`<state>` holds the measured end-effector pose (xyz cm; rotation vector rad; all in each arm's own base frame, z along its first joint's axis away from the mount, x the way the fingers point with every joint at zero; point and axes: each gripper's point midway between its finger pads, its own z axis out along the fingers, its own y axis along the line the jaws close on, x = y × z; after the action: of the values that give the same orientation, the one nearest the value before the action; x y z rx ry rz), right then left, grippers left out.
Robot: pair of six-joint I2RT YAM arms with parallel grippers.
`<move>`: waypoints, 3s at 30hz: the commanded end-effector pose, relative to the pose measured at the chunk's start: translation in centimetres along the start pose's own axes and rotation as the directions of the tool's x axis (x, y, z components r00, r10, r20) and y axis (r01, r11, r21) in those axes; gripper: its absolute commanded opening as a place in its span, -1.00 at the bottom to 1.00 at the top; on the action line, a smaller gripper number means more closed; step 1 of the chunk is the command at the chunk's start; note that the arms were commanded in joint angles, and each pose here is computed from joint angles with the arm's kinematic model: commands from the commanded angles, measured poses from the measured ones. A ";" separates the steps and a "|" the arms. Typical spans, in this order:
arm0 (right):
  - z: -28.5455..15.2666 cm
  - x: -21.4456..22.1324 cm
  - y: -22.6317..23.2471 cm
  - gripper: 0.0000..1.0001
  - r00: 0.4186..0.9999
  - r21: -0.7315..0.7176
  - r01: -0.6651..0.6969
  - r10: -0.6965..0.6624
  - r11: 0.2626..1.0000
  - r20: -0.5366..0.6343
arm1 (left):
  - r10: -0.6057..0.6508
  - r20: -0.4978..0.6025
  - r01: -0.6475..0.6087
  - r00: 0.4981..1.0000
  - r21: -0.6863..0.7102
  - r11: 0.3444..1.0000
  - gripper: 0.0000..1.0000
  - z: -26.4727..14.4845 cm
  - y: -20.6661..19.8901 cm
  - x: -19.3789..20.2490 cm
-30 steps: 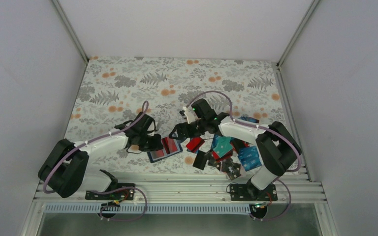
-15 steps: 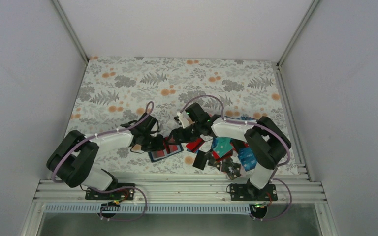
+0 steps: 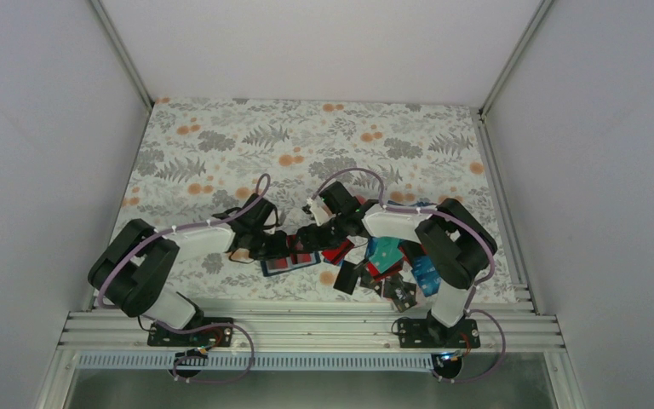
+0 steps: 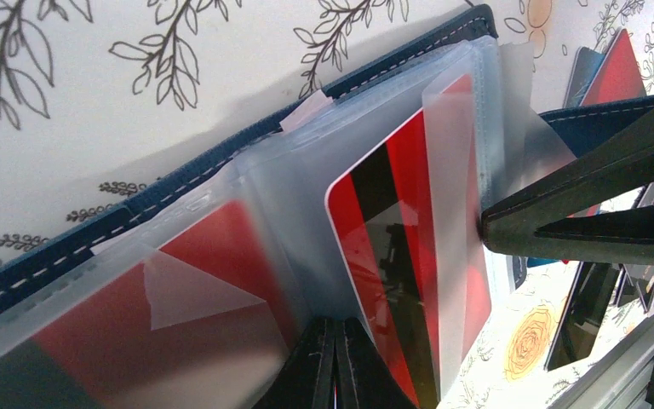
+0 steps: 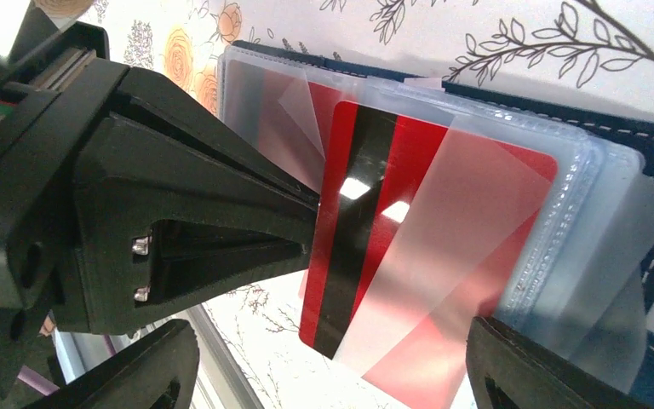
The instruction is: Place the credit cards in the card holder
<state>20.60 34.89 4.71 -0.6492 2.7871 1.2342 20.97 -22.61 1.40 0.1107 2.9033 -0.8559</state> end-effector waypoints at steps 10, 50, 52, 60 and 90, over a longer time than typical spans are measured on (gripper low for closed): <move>-2.2 -0.6 0.6 0.65 0.997 0.083 0.020 -0.026 0.996 0.067 | -0.013 -0.031 0.009 0.999 -0.126 0.992 -0.95 0.3 2.4 1.4; -0.7 0.3 1.4 0.68 1.000 -0.033 -0.004 0.005 0.999 0.008 | 0.041 -0.046 -0.046 0.998 -0.135 0.990 -0.95 0.8 0.2 1.4; -0.7 0.3 1.3 0.68 1.000 -0.032 -0.006 0.006 0.999 0.007 | 0.038 -0.048 -0.044 0.998 -0.137 0.990 -0.95 0.8 0.3 1.5; -0.5 0.6 1.3 0.68 1.000 -0.048 -0.017 0.017 0.999 -0.003 | 0.037 -0.048 -0.043 0.998 -0.133 0.990 -0.95 0.9 0.3 1.6; -0.7 0.3 2.4 0.70 1.000 -0.056 0.006 -0.005 0.998 0.009 | 0.035 -0.047 -0.041 0.998 -0.131 0.990 -0.95 0.9 0.4 1.8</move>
<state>19.99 34.40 5.77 -0.6051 2.7920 1.2305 20.40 -23.60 1.61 0.1942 2.9204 -0.7157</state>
